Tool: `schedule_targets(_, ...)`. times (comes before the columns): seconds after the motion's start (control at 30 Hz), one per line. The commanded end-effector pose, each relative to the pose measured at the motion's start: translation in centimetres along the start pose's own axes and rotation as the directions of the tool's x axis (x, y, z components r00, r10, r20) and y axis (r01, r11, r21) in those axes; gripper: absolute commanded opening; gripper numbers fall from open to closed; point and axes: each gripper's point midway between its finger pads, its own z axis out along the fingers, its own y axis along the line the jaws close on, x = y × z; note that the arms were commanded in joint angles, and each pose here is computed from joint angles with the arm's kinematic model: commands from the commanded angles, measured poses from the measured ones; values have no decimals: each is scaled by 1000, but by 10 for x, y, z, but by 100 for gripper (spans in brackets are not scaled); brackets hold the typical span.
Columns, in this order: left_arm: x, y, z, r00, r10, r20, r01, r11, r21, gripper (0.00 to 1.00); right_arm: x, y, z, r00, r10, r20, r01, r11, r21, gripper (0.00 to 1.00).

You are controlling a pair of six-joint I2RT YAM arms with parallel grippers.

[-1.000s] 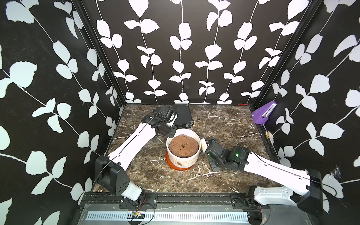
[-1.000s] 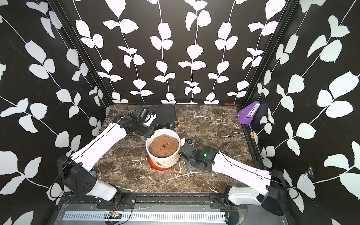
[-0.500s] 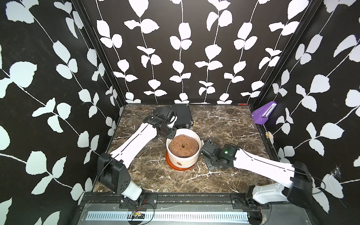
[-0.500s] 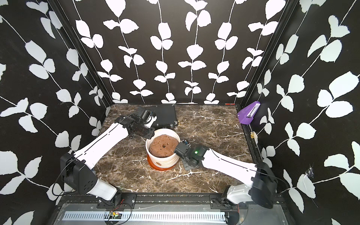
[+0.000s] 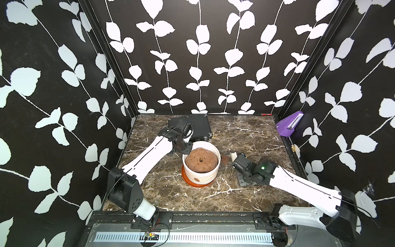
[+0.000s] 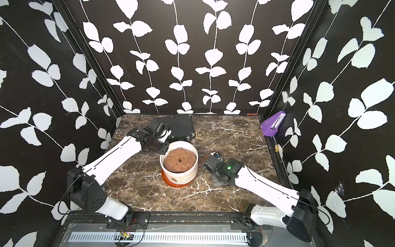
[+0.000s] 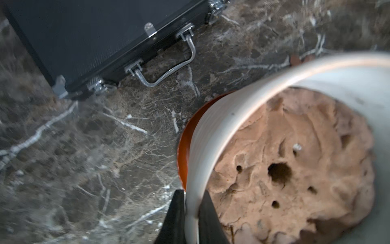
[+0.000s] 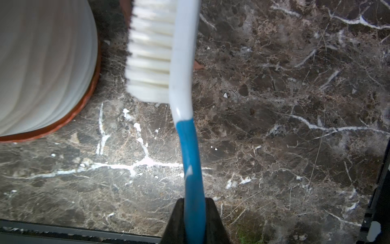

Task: Scrub the dried mud off the ceramic pot
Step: Rotate the pot on the tray.

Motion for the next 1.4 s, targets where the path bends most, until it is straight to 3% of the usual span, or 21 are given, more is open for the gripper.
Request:
schedule_targets(0.0, 14, 8, -8, 996, -91, -5, 91, 995, -43, 0, 5, 5, -5, 999, 31, 15, -31, 999, -23, 0)
schedule_targets(0.3, 49, 5, -32, 970, -244, 5, 244, 970, -6, 0, 7, 39, 0, 999, 31, 18, -29, 993, -110, 0)
schedule_targets(0.4, 50, 1, -46, 956, -290, 51, 288, 957, 44, 34, 4, 41, -4, 999, 33, 31, -29, 992, -121, 0)
schedule_targets(0.47, 43, 1, -56, 953, -287, 95, 282, 958, 57, 47, 2, 42, -7, 999, 35, 37, -30, 991, -132, 0)
schedule_targets(0.63, 11, 21, -53, 959, -230, 166, 243, 968, -63, 53, 2, 47, -10, 999, 33, 36, -27, 989, -148, 0)
schedule_targets(0.7, 1, 26, -43, 967, -208, 150, 225, 969, -107, 53, 4, 47, -10, 999, 33, 36, -27, 988, -149, 0)
schedule_targets(0.97, -34, -17, -16, 989, -66, 134, 51, 993, 107, 49, 16, 36, -8, 997, 60, 40, -53, 987, -151, 0)
schedule_targets(1.13, -35, -5, -6, 995, -12, 98, 9, 1000, 28, 48, 15, 34, -12, 996, 72, 52, -62, 985, -160, 0)
schedule_targets(1.23, -31, -6, 2, 998, -17, 62, 15, 999, 30, 40, 14, 37, -12, 997, 68, 47, -59, 985, -160, 0)
schedule_targets(1.37, -20, -4, 11, 999, -43, 19, 42, 999, 21, 18, 11, 41, -14, 996, 76, 49, -67, 982, -174, 0)
